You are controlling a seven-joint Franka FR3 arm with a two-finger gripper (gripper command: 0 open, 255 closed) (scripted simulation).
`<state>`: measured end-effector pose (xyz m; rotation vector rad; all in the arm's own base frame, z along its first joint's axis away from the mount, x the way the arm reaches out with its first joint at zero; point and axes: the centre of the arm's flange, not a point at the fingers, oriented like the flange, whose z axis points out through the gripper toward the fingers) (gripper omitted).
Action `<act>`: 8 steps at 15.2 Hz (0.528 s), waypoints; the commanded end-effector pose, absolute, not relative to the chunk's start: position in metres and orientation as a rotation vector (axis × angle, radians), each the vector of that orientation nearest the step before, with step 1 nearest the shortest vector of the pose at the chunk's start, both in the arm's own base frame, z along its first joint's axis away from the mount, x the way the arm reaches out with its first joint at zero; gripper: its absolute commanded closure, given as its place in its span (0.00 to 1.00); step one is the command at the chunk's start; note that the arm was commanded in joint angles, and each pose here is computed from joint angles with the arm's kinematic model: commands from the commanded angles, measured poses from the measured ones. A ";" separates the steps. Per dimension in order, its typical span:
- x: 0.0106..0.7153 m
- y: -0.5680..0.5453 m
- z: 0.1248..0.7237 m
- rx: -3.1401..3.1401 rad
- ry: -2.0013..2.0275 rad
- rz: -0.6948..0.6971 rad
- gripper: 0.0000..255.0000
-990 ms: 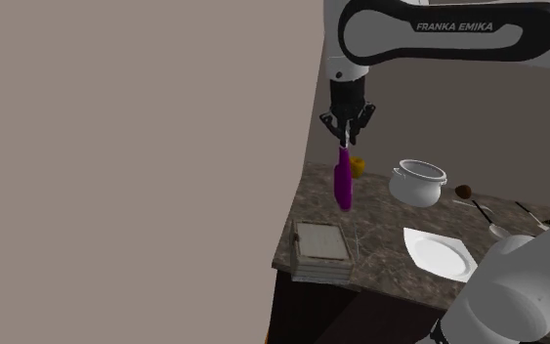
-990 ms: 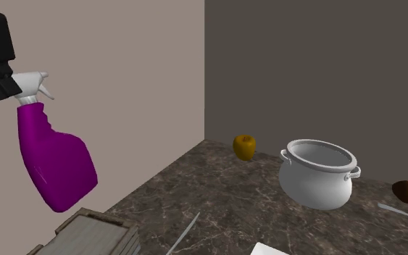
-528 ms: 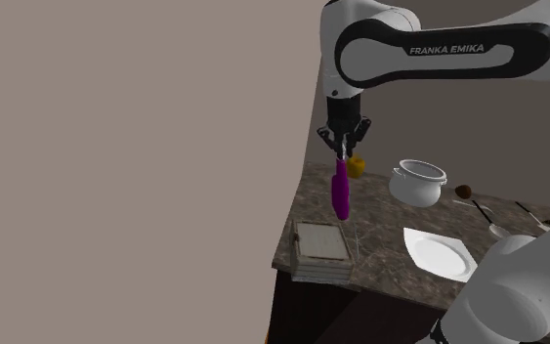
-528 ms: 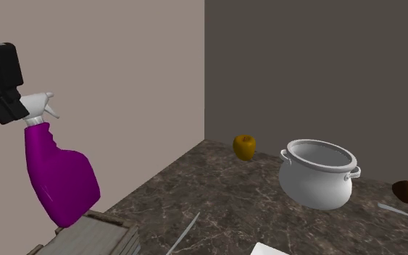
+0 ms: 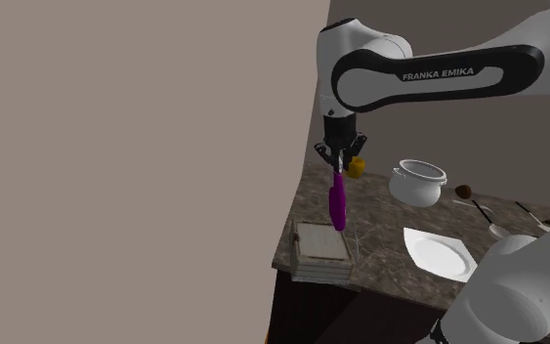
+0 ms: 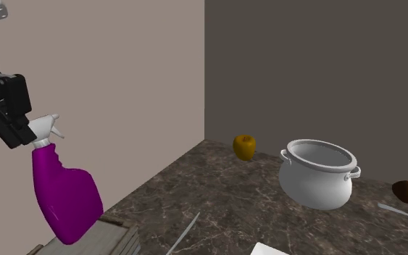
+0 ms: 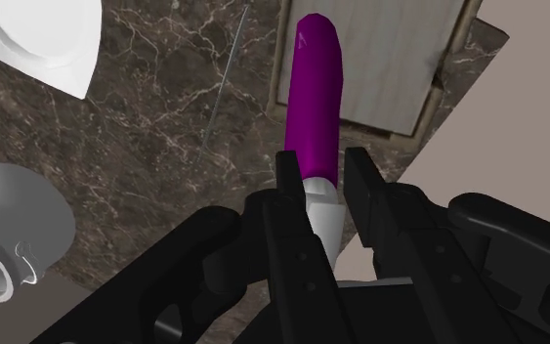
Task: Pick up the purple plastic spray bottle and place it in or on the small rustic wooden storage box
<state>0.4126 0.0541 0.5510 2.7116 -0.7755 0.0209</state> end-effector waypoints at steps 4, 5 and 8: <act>0.413 0.053 0.524 2.712 -0.776 0.022 1.00; 0.413 0.053 0.518 2.712 -0.776 0.022 1.00; 0.413 0.053 0.503 2.712 -0.776 0.022 1.00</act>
